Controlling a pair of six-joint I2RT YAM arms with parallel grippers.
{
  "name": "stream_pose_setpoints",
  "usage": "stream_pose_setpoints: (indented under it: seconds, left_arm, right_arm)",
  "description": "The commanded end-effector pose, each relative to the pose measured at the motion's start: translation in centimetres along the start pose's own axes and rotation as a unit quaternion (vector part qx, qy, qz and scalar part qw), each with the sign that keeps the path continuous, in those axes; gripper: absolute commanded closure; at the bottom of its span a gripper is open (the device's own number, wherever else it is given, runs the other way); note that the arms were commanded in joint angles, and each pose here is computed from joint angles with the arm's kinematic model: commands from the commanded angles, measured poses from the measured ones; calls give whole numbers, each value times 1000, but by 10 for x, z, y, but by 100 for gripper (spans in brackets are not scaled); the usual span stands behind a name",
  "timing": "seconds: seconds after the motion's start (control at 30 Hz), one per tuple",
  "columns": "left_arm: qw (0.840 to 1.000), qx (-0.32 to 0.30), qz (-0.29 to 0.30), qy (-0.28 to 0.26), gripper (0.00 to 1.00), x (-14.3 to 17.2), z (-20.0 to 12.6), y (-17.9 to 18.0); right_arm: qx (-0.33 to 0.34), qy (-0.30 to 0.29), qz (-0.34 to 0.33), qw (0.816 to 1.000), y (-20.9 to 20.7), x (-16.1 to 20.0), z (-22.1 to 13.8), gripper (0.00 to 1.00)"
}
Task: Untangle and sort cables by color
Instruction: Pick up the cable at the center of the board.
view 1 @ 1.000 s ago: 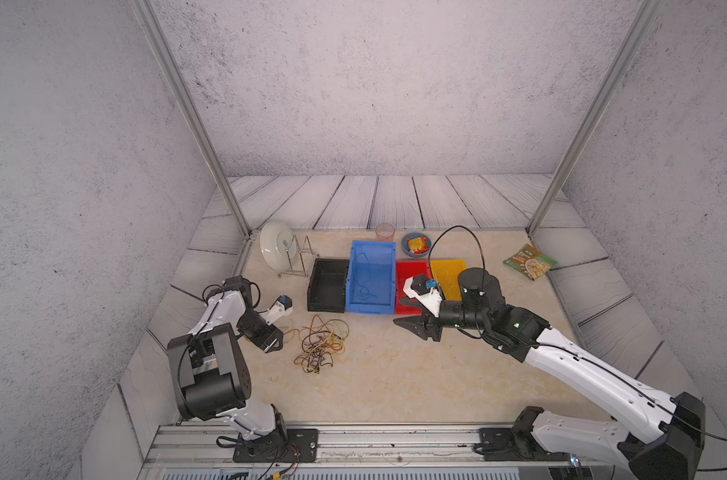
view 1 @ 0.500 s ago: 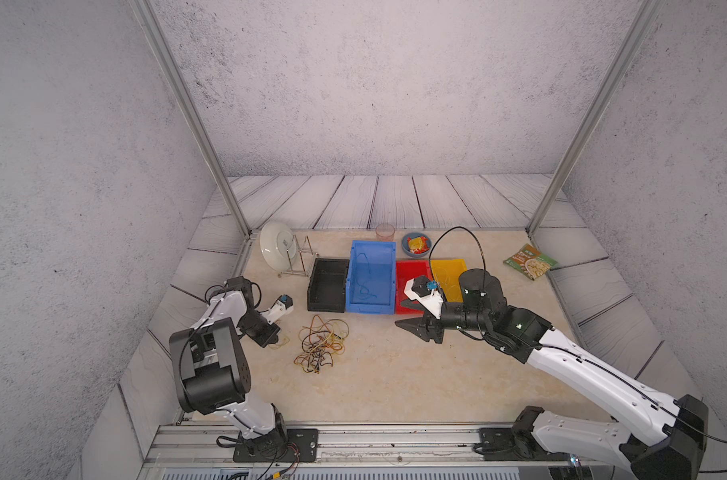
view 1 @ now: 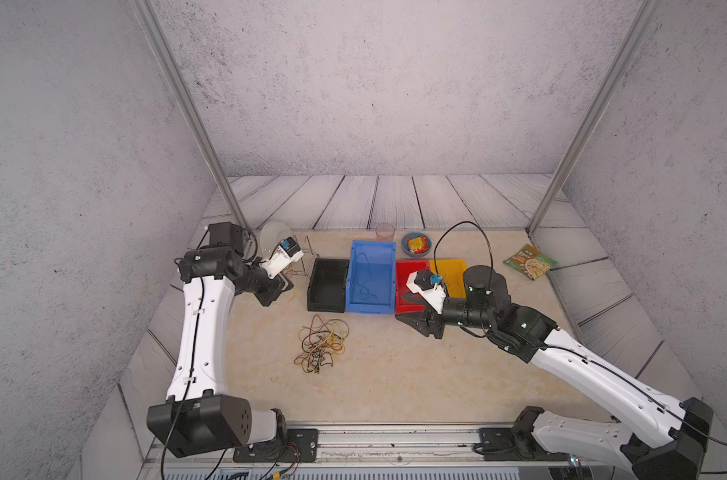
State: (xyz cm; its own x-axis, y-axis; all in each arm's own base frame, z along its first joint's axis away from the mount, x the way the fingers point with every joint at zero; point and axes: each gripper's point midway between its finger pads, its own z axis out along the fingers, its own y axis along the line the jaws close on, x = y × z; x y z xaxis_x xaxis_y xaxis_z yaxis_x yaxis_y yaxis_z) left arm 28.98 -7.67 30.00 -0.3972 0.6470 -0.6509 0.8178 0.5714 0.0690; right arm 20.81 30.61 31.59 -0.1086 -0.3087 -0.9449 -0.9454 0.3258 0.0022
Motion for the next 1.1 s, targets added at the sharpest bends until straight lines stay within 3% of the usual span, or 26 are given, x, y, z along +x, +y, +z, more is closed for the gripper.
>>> stream_pose_setpoints:
  seconds: [0.0,0.13,0.3,0.47,0.63,0.83,1.07]
  left_arm:
    - [997,71,2,-40,100,-42,-6,-46]
    - [984,146,44,-89,100,-95,-11,-90]
    - [958,242,92,-120,100,-131,-13,-145]
    - [935,297,163,-104,100,-129,-5,-192]
    - [890,384,221,-106,100,-115,-22,-241]
    - [862,426,247,-119,100,-107,-44,-262]
    - [858,424,259,-130,100,-108,-58,-264]
  right_arm:
    - [36,-39,5,999,-7,-31,-16,44]
    - [87,-41,-13,995,-17,-30,-32,44]
    - [131,-49,-75,987,-19,-20,-56,44]
    - [116,-77,-156,978,0,-11,-72,43]
    - [143,-111,-161,970,-4,-14,-78,35]
    - [23,-108,-185,977,33,3,-59,28]
    - [-125,-126,-122,977,66,1,-37,27]
